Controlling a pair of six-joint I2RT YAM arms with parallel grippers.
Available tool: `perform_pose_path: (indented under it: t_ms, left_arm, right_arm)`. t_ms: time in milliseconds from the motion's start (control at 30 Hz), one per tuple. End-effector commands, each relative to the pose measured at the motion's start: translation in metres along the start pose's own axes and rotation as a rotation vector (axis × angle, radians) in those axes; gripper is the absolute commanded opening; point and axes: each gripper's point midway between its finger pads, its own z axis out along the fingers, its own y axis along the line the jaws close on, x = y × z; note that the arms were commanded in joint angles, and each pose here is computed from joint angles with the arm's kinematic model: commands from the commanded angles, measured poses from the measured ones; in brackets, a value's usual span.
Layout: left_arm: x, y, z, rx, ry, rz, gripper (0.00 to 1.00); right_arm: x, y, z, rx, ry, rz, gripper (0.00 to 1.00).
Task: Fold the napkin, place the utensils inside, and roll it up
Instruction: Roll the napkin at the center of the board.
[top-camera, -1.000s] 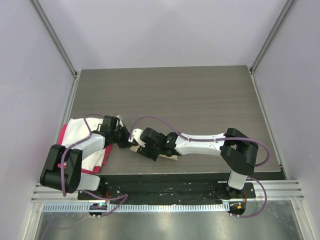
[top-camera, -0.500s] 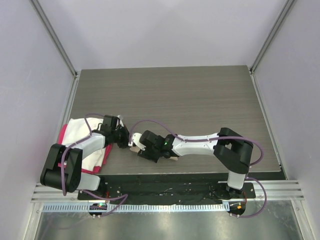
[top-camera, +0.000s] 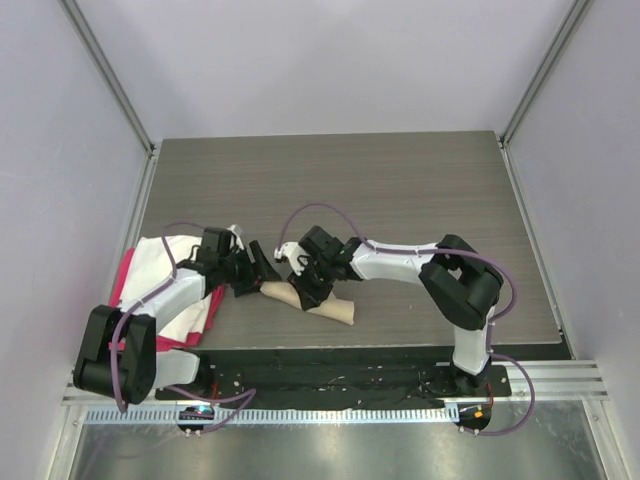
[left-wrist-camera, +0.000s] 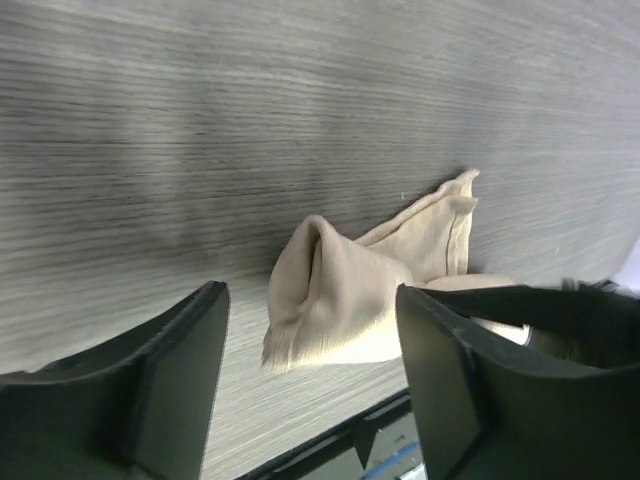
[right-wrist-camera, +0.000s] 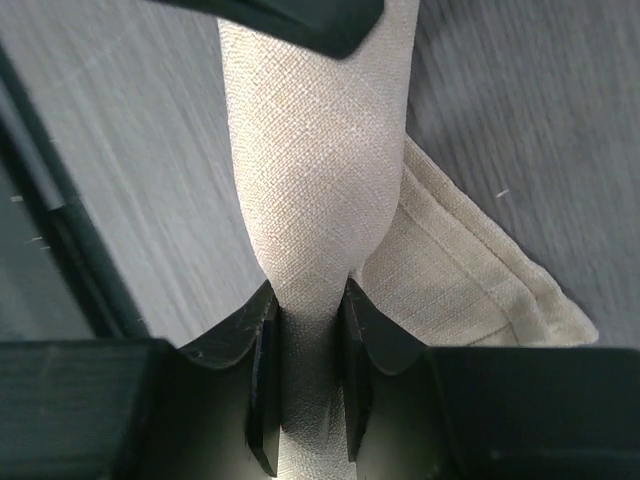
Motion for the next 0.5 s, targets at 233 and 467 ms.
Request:
perform_pose_path:
  t_ms: [233,467]
  left_arm:
    - [-0.017,-0.008,-0.027,0.042,-0.183,0.063,0.73]
    - [-0.001,-0.015,-0.026,0.144,-0.174,0.071,0.63]
  right_arm:
    - [0.024,0.043,-0.009,-0.468,0.156,0.333,0.19]
    - [0.027,0.021,-0.002,-0.547,0.164,0.482,0.18]
